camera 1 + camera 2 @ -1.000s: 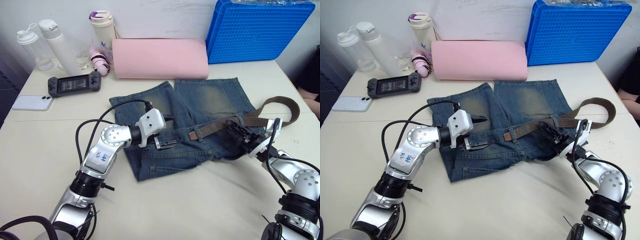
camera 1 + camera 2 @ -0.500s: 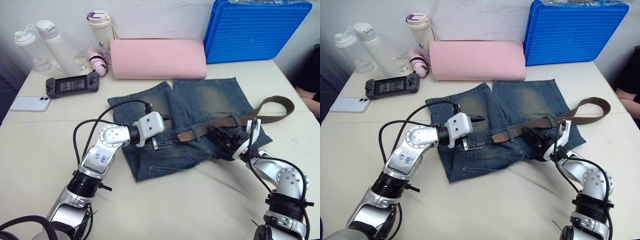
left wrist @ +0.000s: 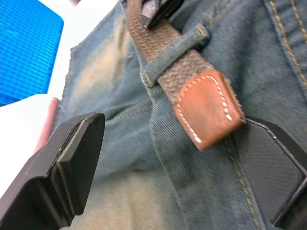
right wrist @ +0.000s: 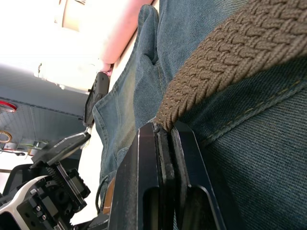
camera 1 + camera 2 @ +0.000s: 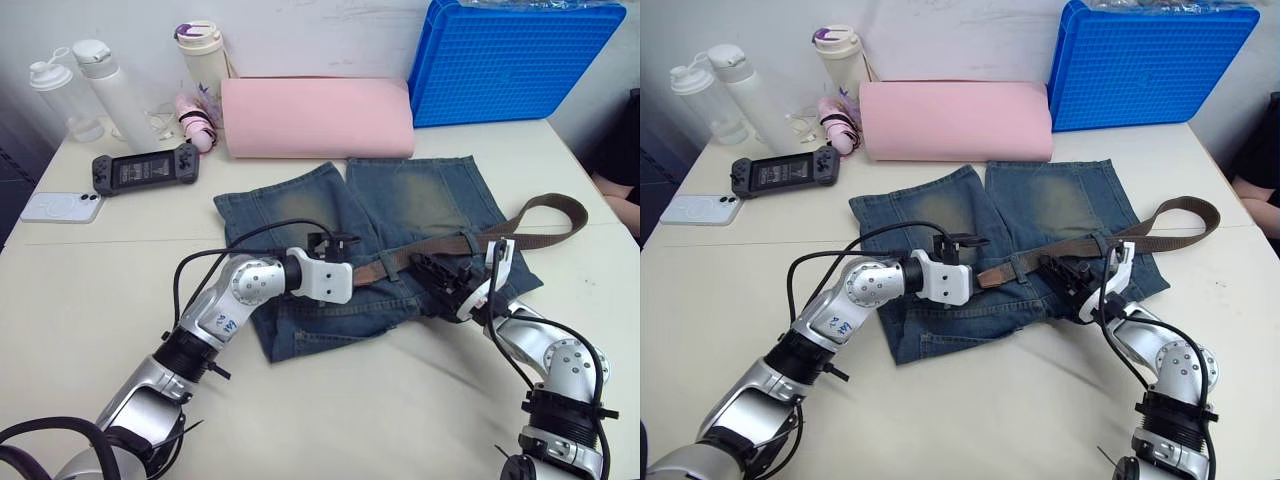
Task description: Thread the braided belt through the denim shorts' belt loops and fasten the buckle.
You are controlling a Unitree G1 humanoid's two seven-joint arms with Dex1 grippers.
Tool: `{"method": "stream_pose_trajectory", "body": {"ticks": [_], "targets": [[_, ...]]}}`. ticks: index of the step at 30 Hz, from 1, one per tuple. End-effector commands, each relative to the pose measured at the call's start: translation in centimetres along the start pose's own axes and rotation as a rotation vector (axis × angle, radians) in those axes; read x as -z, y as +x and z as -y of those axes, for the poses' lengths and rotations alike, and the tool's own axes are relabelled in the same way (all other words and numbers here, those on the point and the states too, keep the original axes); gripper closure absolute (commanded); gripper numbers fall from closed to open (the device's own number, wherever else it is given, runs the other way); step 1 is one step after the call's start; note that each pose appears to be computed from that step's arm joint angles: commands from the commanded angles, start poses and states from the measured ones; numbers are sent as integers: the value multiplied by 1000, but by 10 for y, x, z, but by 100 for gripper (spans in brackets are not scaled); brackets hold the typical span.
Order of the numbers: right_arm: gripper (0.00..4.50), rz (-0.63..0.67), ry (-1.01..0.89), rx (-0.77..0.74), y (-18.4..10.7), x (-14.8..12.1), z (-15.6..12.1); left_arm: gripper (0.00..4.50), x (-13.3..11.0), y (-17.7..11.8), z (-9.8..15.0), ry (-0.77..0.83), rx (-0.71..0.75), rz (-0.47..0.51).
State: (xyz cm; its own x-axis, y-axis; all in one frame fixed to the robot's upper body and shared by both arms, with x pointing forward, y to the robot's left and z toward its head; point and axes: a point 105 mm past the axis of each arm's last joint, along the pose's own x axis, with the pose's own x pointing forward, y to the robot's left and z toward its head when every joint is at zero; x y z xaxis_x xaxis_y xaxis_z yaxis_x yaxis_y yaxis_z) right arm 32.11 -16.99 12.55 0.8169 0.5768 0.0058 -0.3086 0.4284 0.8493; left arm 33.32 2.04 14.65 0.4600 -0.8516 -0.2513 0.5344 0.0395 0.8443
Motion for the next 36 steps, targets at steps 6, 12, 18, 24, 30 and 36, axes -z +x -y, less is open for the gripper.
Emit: {"method": "stream_pose_trajectory", "body": {"ticks": [6,12,18,24,30,36], "targets": [[449,-50,-10,19,1,16,4,26,-24,-4,-21,113,-101,118],[450,-49,-24,17,1,16,3,226,-23,1,-9,166,-57,121],[450,-39,-55,12,-5,11,-2,447,-22,-1,-8,175,-55,119],[202,-5,-189,8,-20,-6,-11,450,-17,-6,-9,204,-50,100],[99,-51,-505,198,-36,-20,13,450,-8,-24,-5,258,-9,56],[357,-175,-607,409,-40,-9,63,450,9,-56,-7,308,32,-38]]}}
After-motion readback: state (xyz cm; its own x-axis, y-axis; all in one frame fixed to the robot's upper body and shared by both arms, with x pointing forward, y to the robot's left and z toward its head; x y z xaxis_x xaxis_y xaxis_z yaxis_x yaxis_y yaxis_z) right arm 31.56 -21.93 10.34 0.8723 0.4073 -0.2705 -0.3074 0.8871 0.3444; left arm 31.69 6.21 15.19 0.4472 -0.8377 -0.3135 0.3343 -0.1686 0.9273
